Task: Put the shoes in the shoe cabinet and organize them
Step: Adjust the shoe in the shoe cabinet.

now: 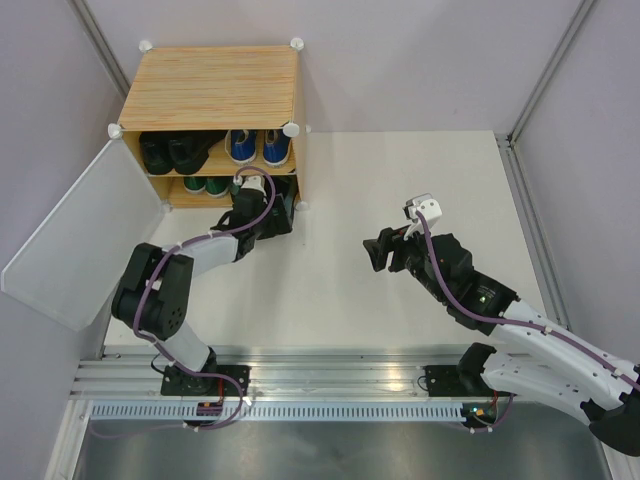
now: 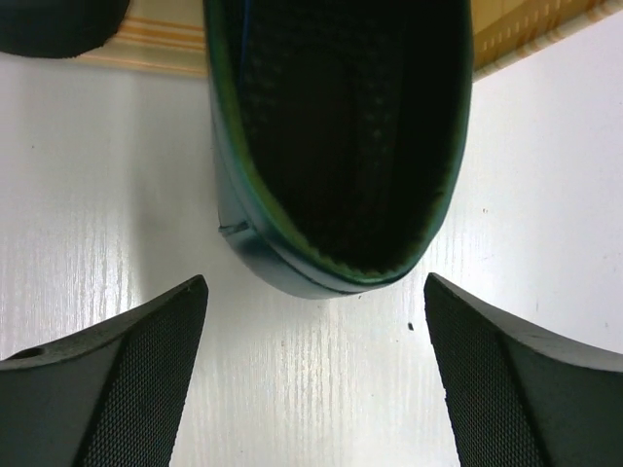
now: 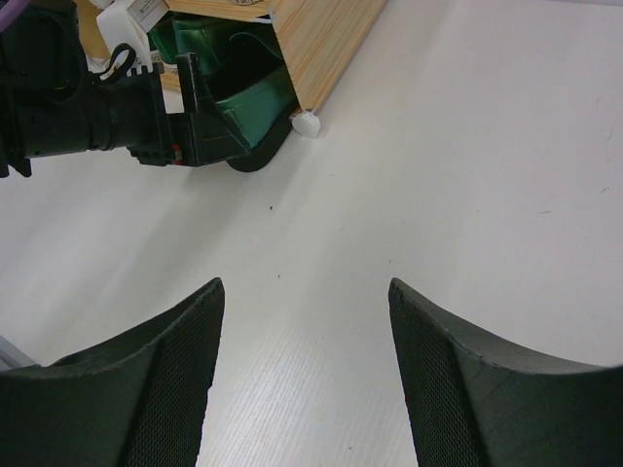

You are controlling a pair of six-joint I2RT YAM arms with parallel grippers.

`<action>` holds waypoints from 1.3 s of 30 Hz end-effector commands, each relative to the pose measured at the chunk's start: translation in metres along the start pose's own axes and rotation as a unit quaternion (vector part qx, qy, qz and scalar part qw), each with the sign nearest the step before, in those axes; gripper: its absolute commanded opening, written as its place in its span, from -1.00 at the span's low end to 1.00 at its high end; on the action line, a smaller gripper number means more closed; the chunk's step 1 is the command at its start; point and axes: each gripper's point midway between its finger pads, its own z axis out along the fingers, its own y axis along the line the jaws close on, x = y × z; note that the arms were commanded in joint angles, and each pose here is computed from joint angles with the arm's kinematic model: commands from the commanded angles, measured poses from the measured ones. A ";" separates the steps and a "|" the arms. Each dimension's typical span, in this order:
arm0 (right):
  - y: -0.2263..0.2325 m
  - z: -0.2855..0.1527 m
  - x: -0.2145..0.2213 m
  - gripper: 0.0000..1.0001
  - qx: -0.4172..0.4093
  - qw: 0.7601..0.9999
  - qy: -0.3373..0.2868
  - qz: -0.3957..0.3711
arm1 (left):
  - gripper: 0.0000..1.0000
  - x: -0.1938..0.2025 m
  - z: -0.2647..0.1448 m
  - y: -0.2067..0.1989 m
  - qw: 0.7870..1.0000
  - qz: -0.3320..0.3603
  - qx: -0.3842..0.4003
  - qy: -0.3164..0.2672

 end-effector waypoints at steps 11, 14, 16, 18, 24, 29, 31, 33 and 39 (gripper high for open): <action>0.001 0.002 -0.005 0.46 -0.004 1.000 -0.013 0.001 | 0.82 -0.018 0.038 -0.003 0.996 0.083 -0.019 -0.004; 0.001 0.002 -0.004 0.46 -0.003 1.000 -0.012 0.000 | 0.77 -0.017 0.045 -0.004 0.996 0.086 -0.020 0.002; 0.000 0.003 -0.004 0.46 -0.001 1.000 -0.013 -0.001 | 0.73 -0.015 0.049 -0.006 0.996 0.086 -0.018 0.006; 0.000 0.003 -0.004 0.46 0.000 1.000 -0.014 -0.001 | 0.64 -0.015 0.051 -0.005 0.996 0.085 -0.020 0.006; 0.000 0.004 -0.003 0.46 0.000 1.000 -0.012 -0.003 | -0.23 -0.022 0.041 0.001 0.995 0.095 -0.036 -0.003; 0.001 0.004 -0.003 0.46 -0.004 1.000 -0.012 0.000 | -0.34 -0.037 0.021 0.000 0.994 0.096 -0.048 -0.026; 0.001 0.003 -0.004 0.47 -0.003 1.000 -0.013 0.000 | -0.35 -0.041 0.014 -0.004 0.994 0.097 -0.046 -0.035; 0.001 0.004 -0.003 0.46 -0.003 1.000 -0.011 0.000 | -0.35 -0.050 0.007 -0.005 0.993 0.098 -0.049 -0.048; 0.002 0.004 -0.002 0.47 -0.004 1.000 -0.010 -0.001 | -0.35 -0.074 0.002 -0.016 0.992 0.097 -0.041 -0.075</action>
